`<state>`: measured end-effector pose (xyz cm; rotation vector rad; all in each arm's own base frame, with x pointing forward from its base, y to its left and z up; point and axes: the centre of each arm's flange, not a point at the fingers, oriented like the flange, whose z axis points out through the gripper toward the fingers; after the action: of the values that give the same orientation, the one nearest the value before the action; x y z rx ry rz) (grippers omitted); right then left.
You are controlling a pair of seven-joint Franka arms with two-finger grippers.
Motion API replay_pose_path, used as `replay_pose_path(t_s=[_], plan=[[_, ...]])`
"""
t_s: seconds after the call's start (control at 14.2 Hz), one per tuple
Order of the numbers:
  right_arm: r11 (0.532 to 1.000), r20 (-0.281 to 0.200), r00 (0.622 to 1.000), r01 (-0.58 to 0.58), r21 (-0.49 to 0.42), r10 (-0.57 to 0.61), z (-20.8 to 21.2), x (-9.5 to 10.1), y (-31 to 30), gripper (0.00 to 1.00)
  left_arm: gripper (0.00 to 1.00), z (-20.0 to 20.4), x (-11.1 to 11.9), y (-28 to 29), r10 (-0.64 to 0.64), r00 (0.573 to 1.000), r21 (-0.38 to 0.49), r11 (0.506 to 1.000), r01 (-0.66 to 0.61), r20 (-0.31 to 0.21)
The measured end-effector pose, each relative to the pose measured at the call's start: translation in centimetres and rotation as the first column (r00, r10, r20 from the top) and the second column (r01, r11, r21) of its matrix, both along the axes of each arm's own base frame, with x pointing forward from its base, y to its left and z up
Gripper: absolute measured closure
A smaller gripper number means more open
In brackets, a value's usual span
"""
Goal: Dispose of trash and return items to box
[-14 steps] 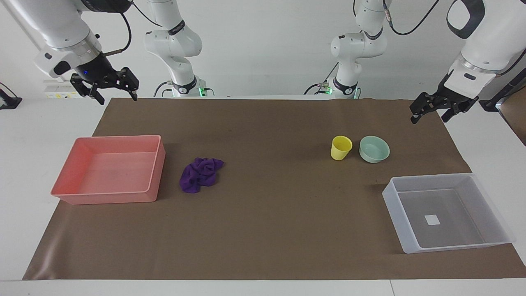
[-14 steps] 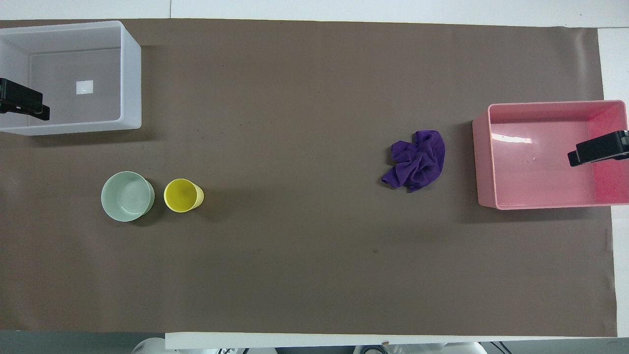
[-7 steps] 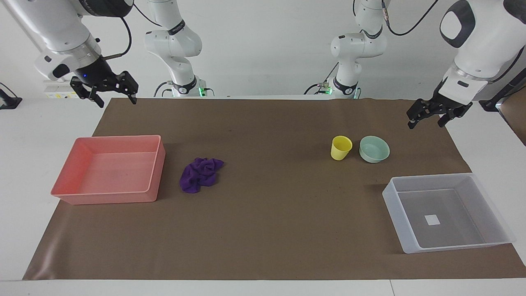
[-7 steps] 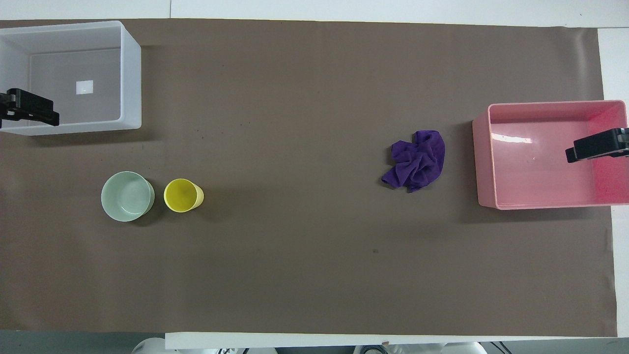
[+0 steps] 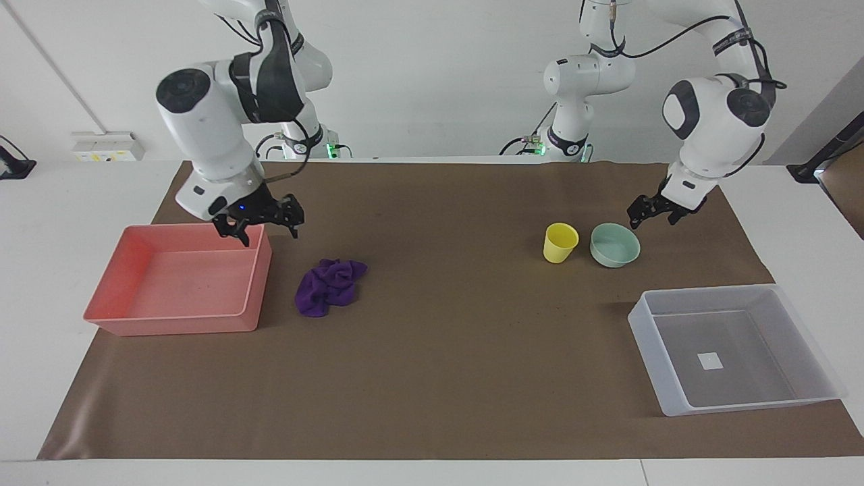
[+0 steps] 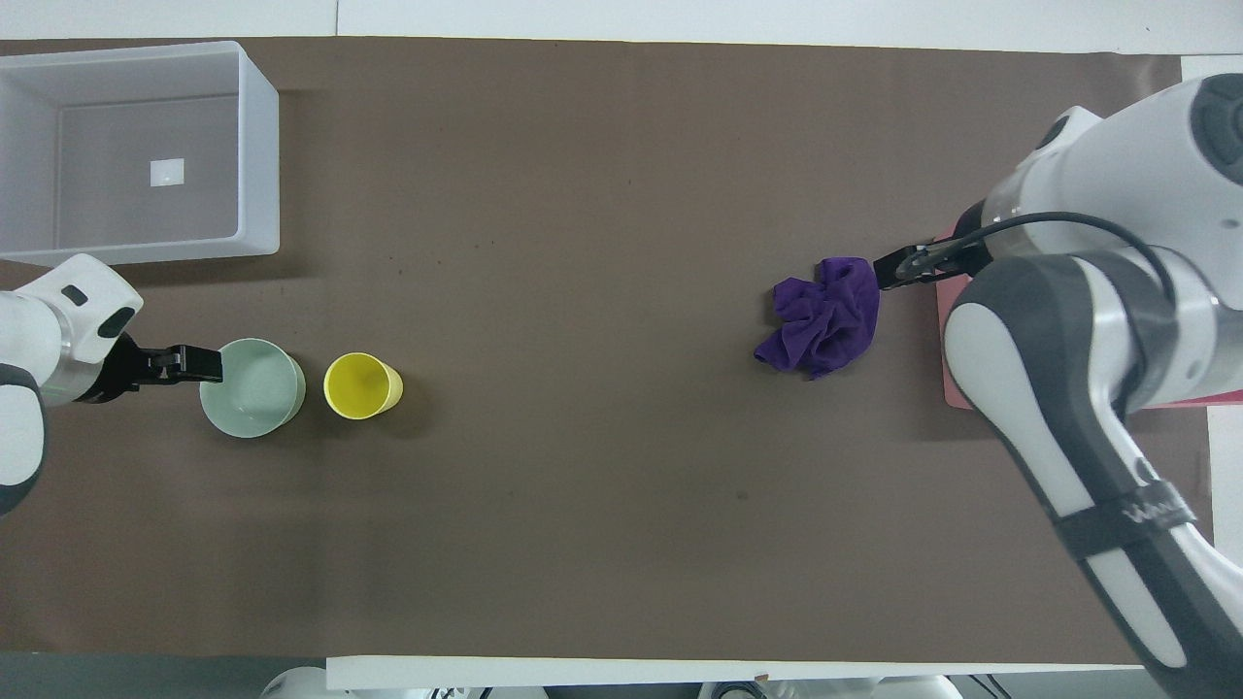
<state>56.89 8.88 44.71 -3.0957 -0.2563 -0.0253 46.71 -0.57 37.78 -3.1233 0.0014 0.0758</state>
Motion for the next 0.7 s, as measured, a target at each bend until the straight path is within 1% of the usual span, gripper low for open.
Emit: replay_pose_path(t_s=[0.07,0.14,0.21,0.28,0.42,0.49,0.56,0.63,0.7], plan=[[1.000,0.016,1.000,-0.003,0.002,0.003,-2.2,0.2,1.0,0.01,0.00,-2.1,-0.4,0.2,0.005,1.000,-0.001,1.000,-0.005,0.003],[1.000,0.029,1.000,-0.002,0.004,0.002,-4.4,0.1,1.9,0.01,0.08,-3.8,-0.3,0.4,0.011,1.000,-0.003,1.000,-0.010,0.019],[1.000,0.028,1.000,0.000,0.004,0.000,-6.4,-0.1,2.4,0.01,0.20,-5.1,-0.2,0.6,0.013,0.999,-0.005,1.000,-0.013,0.031],[1.000,0.014,1.000,-0.001,0.001,0.001,-8.1,-0.5,2.8,0.01,0.34,-5.9,0.0,0.6,0.014,0.999,-0.006,1.000,-0.014,0.033],[1.000,-0.032,0.999,-0.003,-0.009,0.002,-10.7,-1.5,2.8,0.03,0.61,-6.2,0.1,0.7,0.015,0.999,-0.007,1.000,-0.015,0.034],[1.000,-0.045,0.999,-0.002,-0.012,0.001,-11.7,-1.9,2.7,0.03,0.72,-6.1,0.2,0.8,0.018,0.999,-0.007,1.000,-0.018,0.036],[1.000,-0.044,0.999,-0.001,-0.012,0.000,-12.5,-2.1,2.6,0.10,0.83,-6.1,0.2,0.9,0.022,0.999,-0.007,1.000,-0.021,0.038],[1.000,-0.044,0.999,0.000,-0.012,0.000,-13.3,-2.3,2.5,0.24,0.92,-5.8,0.2,1.0,0.024,0.999,-0.007,1.000,-0.023,0.043],[1.000,-0.045,0.999,0.000,-0.013,-0.001,-13.9,-2.5,2.5,0.38,0.93,-5.5,0.2,1.1,0.024,0.999,-0.007,1.000,-0.024,0.049]])
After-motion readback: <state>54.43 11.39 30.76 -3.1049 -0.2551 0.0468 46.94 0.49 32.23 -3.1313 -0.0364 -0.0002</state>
